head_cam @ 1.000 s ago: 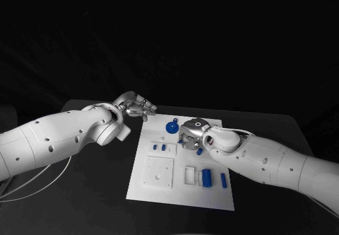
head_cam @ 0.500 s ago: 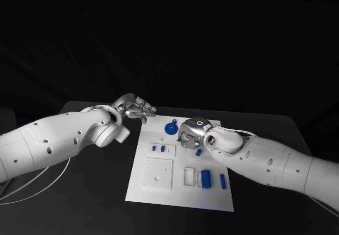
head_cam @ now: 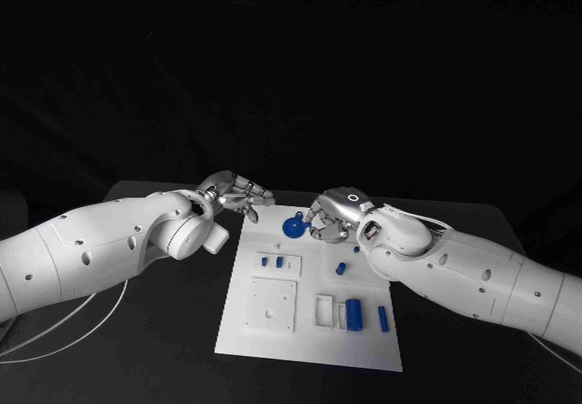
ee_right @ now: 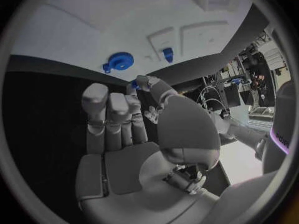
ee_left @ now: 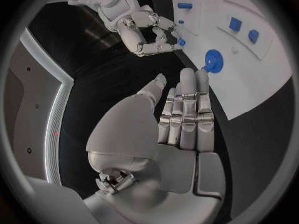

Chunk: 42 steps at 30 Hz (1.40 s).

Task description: Assemble the parts on the task board

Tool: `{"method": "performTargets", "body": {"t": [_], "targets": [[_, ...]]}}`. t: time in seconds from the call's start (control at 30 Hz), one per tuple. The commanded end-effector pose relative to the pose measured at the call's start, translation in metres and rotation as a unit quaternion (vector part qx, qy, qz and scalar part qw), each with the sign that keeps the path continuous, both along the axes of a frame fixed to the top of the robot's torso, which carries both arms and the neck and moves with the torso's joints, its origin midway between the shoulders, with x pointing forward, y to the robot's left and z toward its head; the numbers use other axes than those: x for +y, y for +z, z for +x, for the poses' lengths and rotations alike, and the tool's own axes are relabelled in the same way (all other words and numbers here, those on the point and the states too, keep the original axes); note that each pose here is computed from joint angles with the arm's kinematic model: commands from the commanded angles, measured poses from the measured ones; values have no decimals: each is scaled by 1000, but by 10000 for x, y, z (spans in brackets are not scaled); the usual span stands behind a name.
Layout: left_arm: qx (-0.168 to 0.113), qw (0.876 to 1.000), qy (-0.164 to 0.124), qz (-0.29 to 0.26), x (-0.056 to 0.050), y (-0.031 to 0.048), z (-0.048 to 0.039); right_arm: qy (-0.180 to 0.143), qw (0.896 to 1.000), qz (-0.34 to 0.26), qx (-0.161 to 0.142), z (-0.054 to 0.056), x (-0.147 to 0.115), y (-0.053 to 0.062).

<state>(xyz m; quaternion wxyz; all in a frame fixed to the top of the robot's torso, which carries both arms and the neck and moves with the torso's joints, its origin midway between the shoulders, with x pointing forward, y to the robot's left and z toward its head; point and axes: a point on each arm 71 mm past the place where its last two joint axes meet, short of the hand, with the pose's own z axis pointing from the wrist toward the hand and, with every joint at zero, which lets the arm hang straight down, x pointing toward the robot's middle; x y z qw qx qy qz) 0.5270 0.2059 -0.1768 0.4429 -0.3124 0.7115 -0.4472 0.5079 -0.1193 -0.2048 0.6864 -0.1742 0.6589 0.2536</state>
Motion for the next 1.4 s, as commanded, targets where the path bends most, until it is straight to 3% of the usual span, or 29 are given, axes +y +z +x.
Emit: {"method": "performTargets", "body": {"t": [0.03,0.3,0.53,0.93,1.4], "targets": [[57,997,22,-56,-47,-45,-14,-15,1000,25,7,5,-24,65],[107,986,69,-111,-123,-156,-14,-24,999,46,3,36,-52,229],[136,973,79,-167,-243,-218,-36,-25,998,59,2,52,-19,312],[147,965,88,-197,-321,-254,-57,-22,997,71,1,59,54,372],[154,959,62,-229,-412,-262,-100,-18,997,72,3,55,107,375]]}}
